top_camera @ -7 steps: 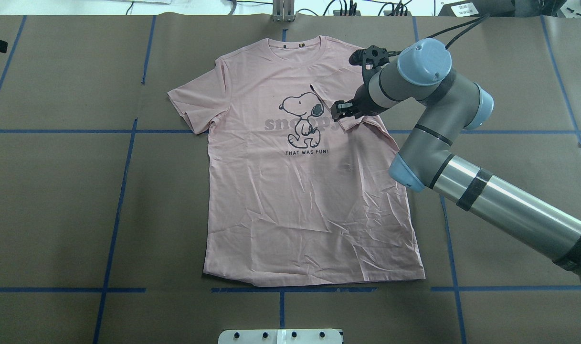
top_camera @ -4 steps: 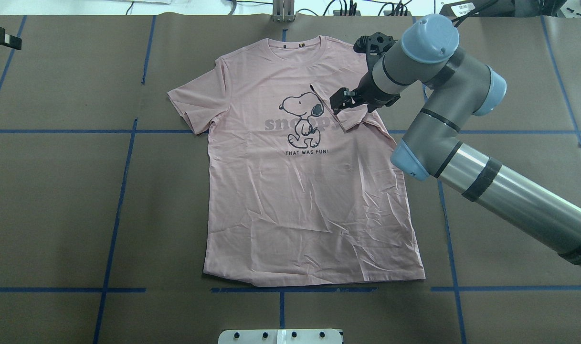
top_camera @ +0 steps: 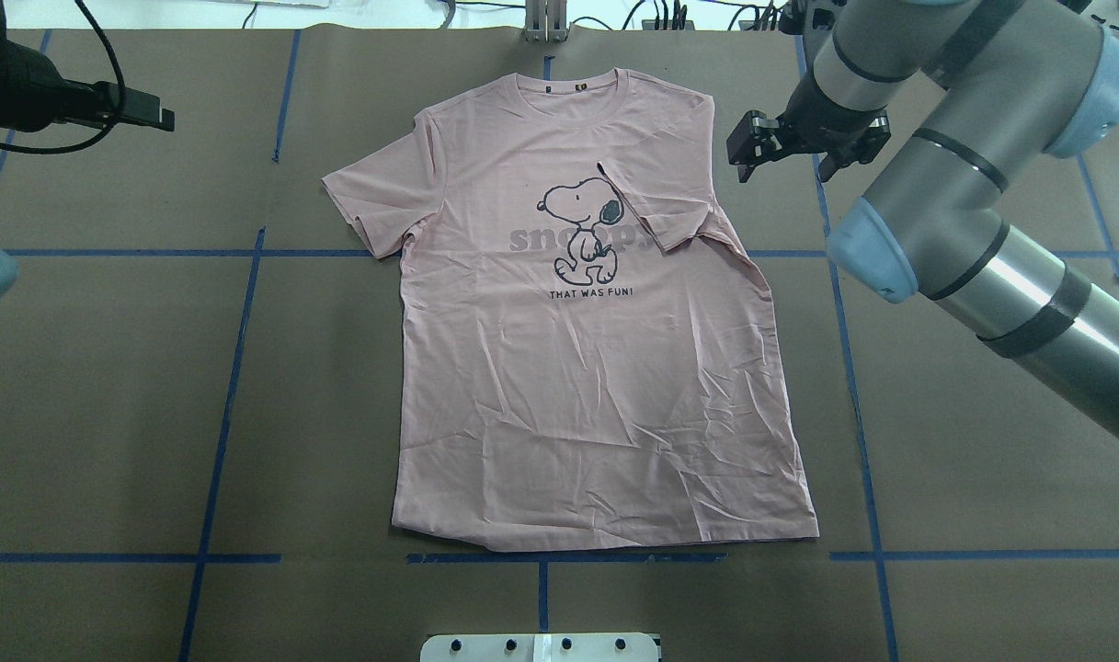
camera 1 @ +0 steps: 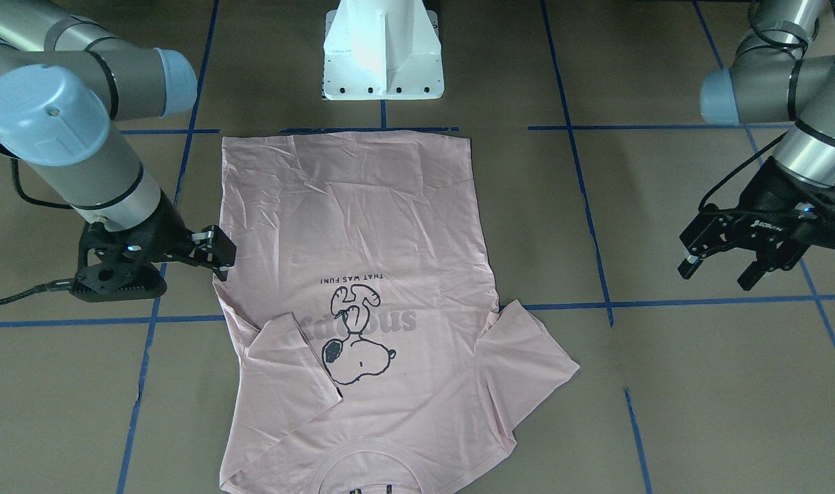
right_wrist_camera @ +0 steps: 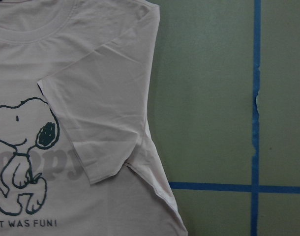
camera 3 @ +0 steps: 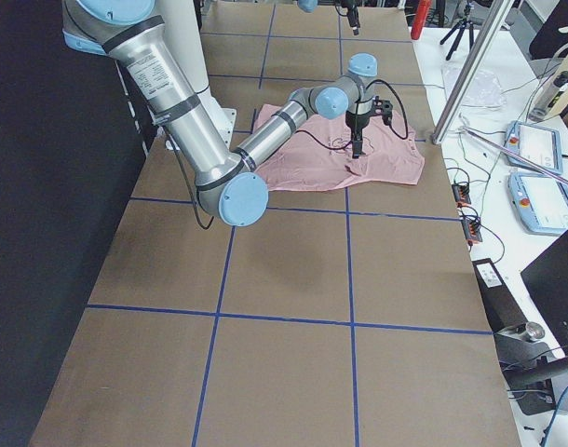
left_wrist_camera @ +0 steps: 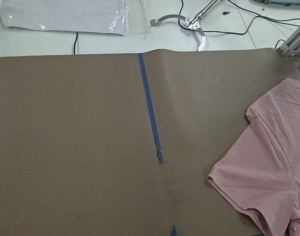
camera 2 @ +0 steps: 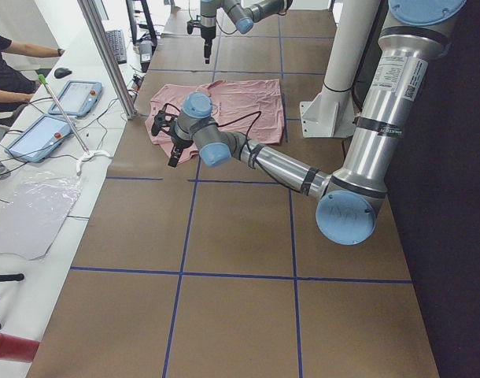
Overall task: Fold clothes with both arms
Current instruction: 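Lift the right gripper away while the left arm moves toward the shirt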
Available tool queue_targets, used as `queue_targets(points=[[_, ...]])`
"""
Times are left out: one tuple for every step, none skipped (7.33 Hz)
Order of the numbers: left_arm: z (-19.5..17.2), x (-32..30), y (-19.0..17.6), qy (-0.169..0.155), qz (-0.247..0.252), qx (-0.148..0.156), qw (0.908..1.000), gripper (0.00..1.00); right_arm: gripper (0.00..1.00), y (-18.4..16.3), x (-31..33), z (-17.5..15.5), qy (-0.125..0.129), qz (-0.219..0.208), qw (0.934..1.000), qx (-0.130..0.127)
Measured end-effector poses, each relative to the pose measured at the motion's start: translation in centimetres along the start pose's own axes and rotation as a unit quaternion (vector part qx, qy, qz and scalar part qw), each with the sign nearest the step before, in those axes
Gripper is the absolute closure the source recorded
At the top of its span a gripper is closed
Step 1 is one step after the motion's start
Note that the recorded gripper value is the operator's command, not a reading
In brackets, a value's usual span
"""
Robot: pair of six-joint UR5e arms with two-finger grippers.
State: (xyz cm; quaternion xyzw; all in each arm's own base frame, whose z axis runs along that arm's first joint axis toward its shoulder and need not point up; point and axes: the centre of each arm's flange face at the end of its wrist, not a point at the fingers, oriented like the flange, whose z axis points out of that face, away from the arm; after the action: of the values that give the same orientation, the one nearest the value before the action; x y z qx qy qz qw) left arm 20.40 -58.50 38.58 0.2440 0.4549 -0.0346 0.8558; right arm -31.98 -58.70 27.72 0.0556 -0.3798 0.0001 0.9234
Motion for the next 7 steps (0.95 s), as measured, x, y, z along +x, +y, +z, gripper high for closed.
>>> queue_targets(points=[[1.3,1.1,-0.3,-0.008,0.003,0.005,1.0000,0.00,0.00,0.1,2.4,-0.6,0.011,-0.024,0.9996,-0.002],[2.7,1.9,-0.8,-0.013,0.005,0.005,0.9999,0.00,0.00,0.3,4.9,-1.3,0.015,-0.042,0.9990,-0.003],[4.1,2.7,-1.5,-0.016,0.007,0.004,0.9998,0.00,0.00,0.8,7.1,-2.1,0.012,-0.050,0.9987,-0.005],[5.5,3.4,-2.1,-0.022,0.010,0.005,0.9997,0.00,0.00,1.4,9.0,-2.6,0.009,-0.056,0.9984,-0.007],[6.7,4.2,-2.5,-0.029,0.013,0.007,0.9995,0.00,0.00,2.0,10.8,-2.9,0.011,-0.062,0.9980,-0.007],[8.1,5.4,-1.9,-0.032,0.013,0.005,0.9994,0.00,0.00,2.3,13.0,-3.1,0.016,-0.071,0.9973,-0.007],[9.5,7.2,-1.0,-0.034,0.004,0.004,0.9994,0.00,0.00,2.3,15.4,-3.5,0.022,-0.081,0.9965,-0.006]])
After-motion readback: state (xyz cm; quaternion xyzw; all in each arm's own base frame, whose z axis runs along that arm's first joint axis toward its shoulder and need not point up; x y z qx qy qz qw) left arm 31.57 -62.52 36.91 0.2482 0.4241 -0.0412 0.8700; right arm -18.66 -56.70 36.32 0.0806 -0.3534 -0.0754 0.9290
